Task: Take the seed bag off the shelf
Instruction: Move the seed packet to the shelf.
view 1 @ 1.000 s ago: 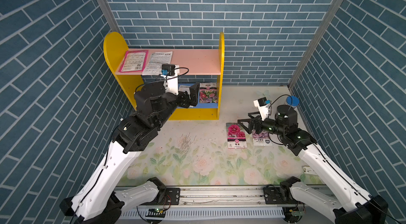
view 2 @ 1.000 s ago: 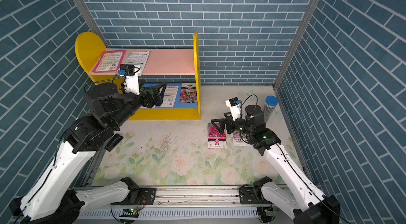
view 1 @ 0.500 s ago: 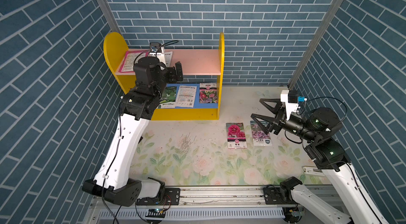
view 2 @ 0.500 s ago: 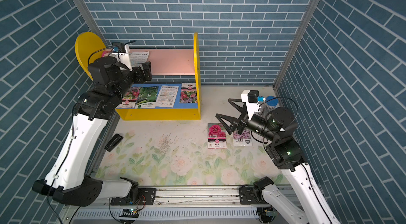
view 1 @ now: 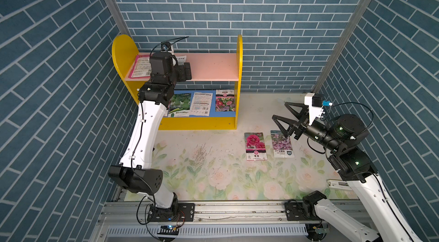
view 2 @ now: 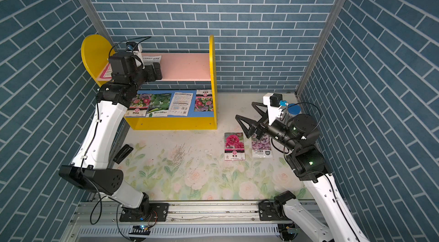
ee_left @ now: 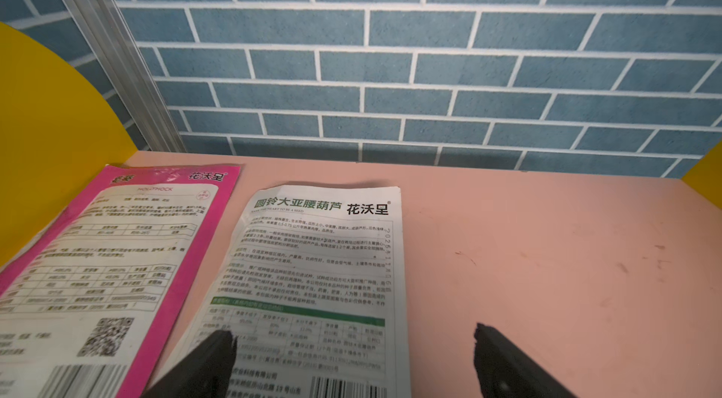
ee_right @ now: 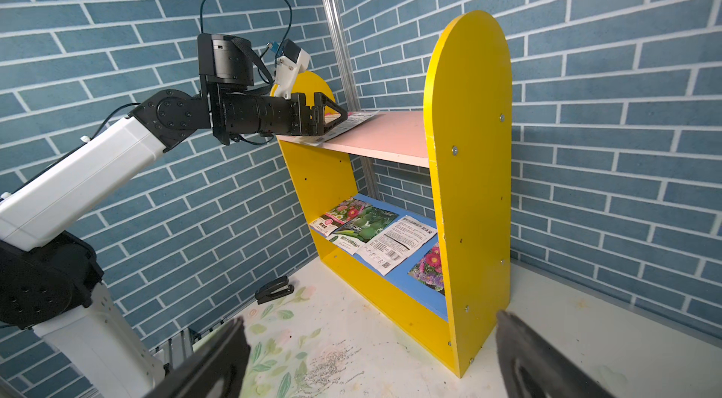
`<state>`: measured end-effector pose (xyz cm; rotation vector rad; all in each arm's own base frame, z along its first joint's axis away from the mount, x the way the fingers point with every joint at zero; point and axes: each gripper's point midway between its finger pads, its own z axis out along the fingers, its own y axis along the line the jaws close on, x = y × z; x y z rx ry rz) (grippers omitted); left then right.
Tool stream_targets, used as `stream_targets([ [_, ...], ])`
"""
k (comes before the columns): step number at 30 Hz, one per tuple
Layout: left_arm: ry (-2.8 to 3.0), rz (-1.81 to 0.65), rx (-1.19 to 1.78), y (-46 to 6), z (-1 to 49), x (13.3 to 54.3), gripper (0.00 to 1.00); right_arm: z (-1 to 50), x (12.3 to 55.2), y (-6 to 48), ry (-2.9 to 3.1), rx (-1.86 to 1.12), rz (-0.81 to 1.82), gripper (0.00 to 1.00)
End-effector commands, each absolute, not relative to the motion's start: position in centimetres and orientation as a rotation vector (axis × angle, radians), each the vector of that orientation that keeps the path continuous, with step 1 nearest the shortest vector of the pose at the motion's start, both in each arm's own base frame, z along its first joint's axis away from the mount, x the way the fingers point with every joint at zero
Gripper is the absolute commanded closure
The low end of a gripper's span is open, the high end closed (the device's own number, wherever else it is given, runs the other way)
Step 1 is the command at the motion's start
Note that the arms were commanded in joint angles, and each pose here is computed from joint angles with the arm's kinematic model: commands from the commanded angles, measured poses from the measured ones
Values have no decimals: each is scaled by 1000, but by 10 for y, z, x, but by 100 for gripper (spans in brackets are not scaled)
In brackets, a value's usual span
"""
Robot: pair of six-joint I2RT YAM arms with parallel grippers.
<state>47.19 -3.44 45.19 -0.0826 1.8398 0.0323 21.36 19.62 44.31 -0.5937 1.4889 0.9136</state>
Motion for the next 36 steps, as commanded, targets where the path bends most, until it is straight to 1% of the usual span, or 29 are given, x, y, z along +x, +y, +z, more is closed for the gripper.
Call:
stream_targets([
  [1, 1811, 45, -86, -30, 463, 475, 0, 451, 216, 194, 1467, -581, 894, 0],
  [5, 1854, 77, -114, -23, 448, 482, 0, 445, 218, 195, 1489, -582, 890, 1],
  [8, 1879, 56, -122, -25, 440, 484, 0, 441, 220, 196, 1505, -586, 885, 1],
  [13, 1924, -45, -130, -39, 425, 482, 0, 437, 222, 194, 1521, -580, 868, 1],
  [22, 1966, -240, -158, -67, 412, 459, 0, 430, 223, 193, 1533, -573, 856, 1],
  [32, 1943, -410, -150, -107, 434, 446, 0, 427, 222, 192, 1535, -570, 859, 2],
  [36, 1850, -457, -135, -111, 466, 444, 0, 425, 221, 192, 1539, -573, 859, 2],
])
